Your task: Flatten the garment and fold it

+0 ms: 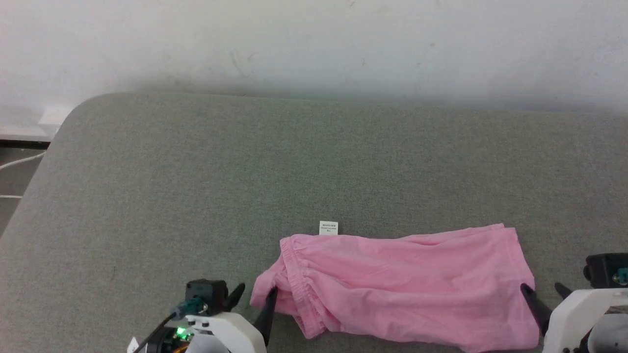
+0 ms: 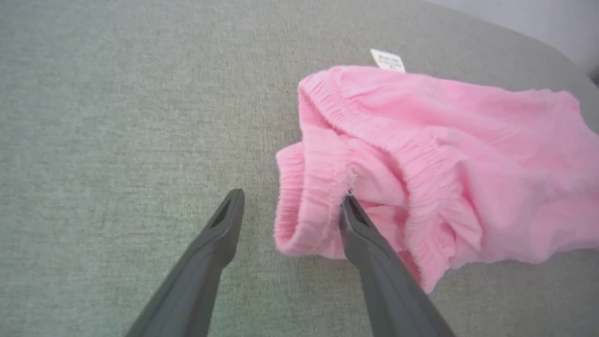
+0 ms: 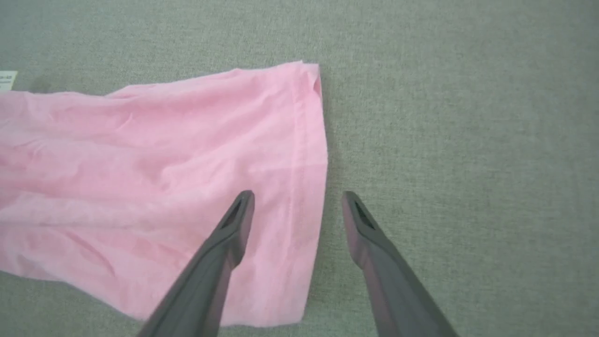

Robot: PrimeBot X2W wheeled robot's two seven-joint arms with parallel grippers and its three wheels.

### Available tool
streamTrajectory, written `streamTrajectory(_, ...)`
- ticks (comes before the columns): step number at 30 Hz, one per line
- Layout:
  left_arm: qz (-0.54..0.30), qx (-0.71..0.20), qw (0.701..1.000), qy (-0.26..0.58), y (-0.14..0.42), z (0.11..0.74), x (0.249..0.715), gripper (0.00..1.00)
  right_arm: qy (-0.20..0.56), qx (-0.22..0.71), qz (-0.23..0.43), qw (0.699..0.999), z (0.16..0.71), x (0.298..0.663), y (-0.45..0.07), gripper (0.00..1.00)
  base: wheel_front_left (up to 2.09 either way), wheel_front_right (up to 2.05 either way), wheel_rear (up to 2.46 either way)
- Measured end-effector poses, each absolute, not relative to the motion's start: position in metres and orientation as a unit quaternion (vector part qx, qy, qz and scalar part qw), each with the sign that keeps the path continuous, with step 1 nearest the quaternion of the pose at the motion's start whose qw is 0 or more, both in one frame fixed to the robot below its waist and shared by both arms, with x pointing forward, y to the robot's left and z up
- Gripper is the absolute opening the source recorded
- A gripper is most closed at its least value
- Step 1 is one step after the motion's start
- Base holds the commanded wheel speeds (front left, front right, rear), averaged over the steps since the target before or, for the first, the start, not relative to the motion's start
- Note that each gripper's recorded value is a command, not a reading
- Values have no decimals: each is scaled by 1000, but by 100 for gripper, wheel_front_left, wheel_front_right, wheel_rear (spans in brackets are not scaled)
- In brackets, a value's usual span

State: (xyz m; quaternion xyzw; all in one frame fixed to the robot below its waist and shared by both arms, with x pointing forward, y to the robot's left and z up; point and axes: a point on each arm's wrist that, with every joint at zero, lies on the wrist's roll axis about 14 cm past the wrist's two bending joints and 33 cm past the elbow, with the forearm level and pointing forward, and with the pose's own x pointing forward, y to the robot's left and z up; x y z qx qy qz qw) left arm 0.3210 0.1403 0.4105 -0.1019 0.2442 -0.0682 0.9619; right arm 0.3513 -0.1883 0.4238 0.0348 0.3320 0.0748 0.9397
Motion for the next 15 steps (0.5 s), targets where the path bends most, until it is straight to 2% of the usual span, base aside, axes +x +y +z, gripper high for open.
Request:
streamTrajectory(7,-32,-119,990,68,168,482,343,100,302,-3,78,950,440,368,-199,100,0,0,0)
streamTrajectory(15,13,-33,995,-89,201,551,347,100,342,7,83,936,414,373,-195,100,0,0,0)
